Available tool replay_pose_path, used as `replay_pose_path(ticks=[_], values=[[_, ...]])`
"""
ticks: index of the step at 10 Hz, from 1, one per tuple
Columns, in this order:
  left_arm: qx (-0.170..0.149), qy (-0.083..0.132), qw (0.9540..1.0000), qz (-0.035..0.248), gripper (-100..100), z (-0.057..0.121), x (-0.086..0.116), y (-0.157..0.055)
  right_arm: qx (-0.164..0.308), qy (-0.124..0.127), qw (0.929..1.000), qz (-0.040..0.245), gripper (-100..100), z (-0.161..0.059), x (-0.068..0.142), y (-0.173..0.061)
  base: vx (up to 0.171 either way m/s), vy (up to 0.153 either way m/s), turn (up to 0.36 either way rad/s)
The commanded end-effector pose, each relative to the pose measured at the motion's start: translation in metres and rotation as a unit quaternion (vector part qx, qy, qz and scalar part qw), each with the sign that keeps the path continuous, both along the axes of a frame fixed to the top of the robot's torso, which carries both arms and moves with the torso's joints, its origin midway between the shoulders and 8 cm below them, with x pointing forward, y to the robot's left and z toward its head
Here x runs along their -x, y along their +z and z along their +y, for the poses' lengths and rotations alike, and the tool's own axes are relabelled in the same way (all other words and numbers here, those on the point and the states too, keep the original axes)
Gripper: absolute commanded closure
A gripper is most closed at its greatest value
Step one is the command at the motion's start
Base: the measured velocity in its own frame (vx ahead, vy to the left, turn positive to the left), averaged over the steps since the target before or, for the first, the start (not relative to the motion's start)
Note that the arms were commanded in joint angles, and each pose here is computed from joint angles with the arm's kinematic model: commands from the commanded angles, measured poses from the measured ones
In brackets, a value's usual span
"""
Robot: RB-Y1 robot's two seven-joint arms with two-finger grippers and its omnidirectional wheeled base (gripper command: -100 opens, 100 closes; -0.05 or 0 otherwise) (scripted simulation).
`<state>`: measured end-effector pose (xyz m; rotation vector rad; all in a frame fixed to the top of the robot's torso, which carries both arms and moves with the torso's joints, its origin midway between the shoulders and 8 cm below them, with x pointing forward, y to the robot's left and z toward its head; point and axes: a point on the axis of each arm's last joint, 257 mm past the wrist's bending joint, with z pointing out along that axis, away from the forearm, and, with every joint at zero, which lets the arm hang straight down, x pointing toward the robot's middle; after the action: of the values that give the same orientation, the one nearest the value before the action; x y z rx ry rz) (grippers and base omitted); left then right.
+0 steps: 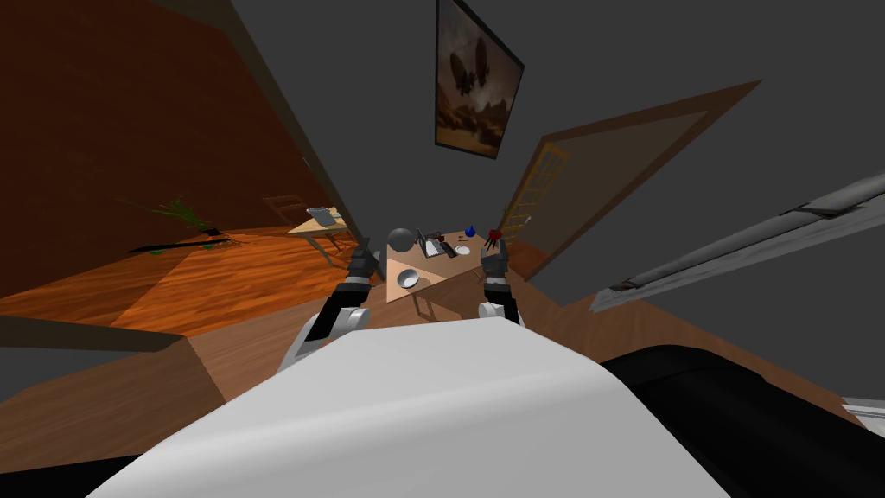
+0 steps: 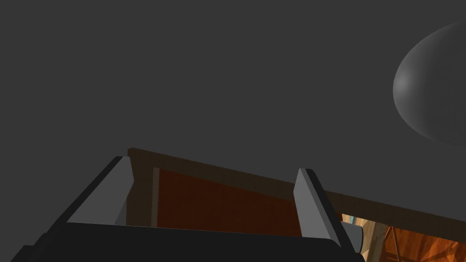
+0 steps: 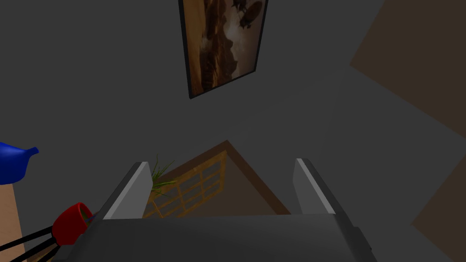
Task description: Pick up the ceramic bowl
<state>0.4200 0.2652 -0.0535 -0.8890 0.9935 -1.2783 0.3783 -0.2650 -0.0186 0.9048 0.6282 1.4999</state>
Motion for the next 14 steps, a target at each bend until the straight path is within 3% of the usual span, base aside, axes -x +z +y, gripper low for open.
replay_pose_path(ticks=[1, 5, 9, 13, 14], values=[[0.000, -0.001, 0.9998, 0.018, -100, -0.001, -0.006, -0.008, 0.000, 0.000, 1.0000, 0.000, 0, 0.000, 0.000, 0.000, -0.014, -0.026, -0.011], [-0.001, -0.005, 0.9973, 0.073, -100, -0.004, -0.023, -0.039, 0.000, 0.000, 1.0000, 0.000, 0, 0.000, 0.000, 0.000, -0.016, -0.029, -0.021], [-0.003, -0.009, 0.9914, 0.130, -100, -0.008, -0.037, -0.072, 0.000, 0.000, 1.0000, 0.000, 0, 0.000, 0.000, 0.000, -0.011, -0.025, -0.021], [-0.007, -0.012, 0.9818, 0.190, -100, -0.011, -0.048, -0.108, 0.000, 0.000, 1.0000, 0.000, 0, 0.000, 0.000, 0.000, -0.010, -0.024, -0.020], [-0.009, -0.014, 0.9774, 0.211, -100, -0.012, -0.053, -0.121, 0.000, 0.000, 1.0000, 0.000, 0, 0.000, 0.000, 0.000, -0.005, -0.020, -0.025]])
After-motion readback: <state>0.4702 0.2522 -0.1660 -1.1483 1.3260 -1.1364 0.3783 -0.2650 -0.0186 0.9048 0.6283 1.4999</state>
